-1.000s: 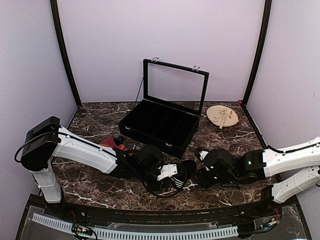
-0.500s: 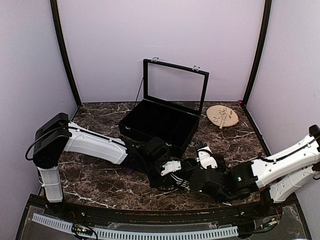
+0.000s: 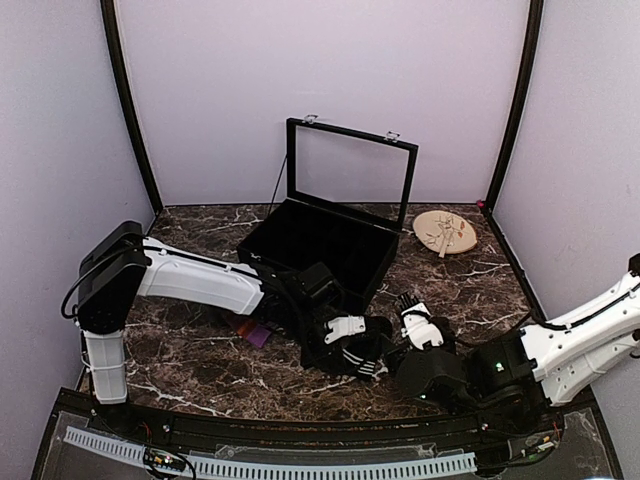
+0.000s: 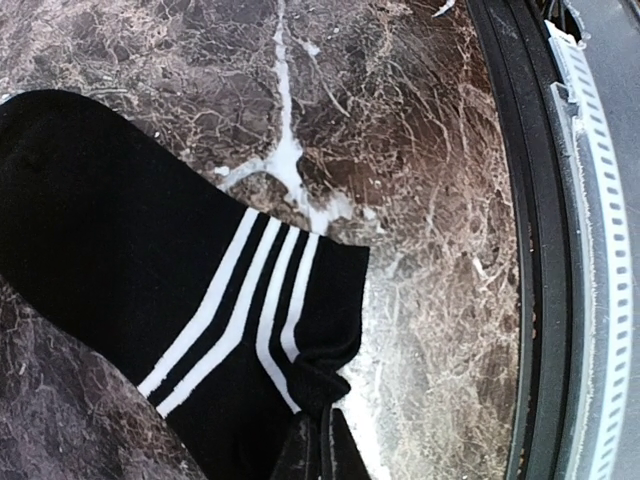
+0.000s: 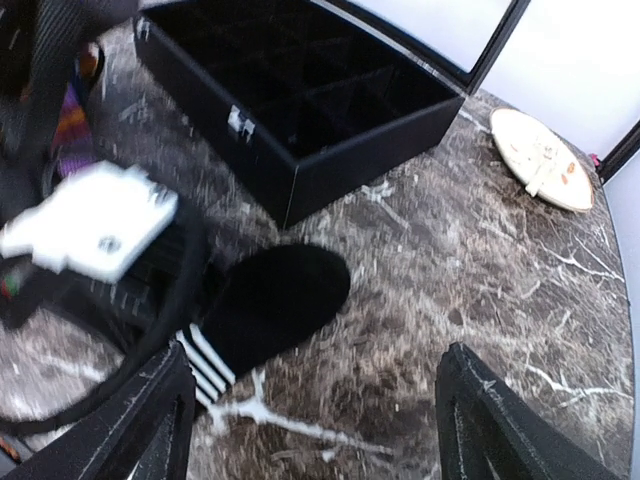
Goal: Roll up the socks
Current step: Roll the sock at the center of the board.
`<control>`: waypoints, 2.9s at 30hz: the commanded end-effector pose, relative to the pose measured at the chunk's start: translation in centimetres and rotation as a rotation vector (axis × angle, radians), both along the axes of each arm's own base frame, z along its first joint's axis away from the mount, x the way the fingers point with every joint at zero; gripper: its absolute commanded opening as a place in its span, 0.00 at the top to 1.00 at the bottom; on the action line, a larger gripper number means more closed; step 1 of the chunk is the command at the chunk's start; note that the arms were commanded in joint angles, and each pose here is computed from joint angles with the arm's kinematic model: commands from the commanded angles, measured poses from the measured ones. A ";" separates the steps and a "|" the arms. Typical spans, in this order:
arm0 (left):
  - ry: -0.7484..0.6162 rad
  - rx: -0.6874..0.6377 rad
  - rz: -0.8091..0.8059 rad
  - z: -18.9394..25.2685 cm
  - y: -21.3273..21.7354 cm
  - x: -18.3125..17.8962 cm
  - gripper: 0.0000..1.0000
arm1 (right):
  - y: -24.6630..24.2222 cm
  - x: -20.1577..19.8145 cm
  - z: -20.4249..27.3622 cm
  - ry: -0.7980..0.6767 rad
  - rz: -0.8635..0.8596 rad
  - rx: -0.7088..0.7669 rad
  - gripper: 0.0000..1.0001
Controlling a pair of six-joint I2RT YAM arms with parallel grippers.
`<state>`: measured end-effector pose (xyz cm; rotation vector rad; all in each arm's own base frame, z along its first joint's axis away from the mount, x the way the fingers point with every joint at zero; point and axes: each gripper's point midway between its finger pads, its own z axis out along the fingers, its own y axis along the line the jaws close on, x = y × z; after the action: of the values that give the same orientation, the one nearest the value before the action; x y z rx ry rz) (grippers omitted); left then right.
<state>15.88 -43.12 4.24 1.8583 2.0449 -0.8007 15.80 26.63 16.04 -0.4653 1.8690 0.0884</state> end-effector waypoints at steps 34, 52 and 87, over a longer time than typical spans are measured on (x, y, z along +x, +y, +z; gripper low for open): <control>0.356 0.077 0.014 0.0 0.3 0.6 1.00 | 6.4 -5.4 -8.6 0.179 0.364 -0.320 0.17; 0.447 0.062 0.012 0.1 0.2 1.0 1.00 | 6.6 -2.8 -10.4 0.215 0.409 -0.361 0.15; 0.500 0.060 0.014 -0.1 0.5 1.1 1.00 | 6.4 0.1 -13.0 0.289 0.415 -0.364 0.16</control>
<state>17.00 -42.60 3.30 1.7942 2.4017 -1.2848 15.51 33.01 3.37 -1.1513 2.0438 0.0783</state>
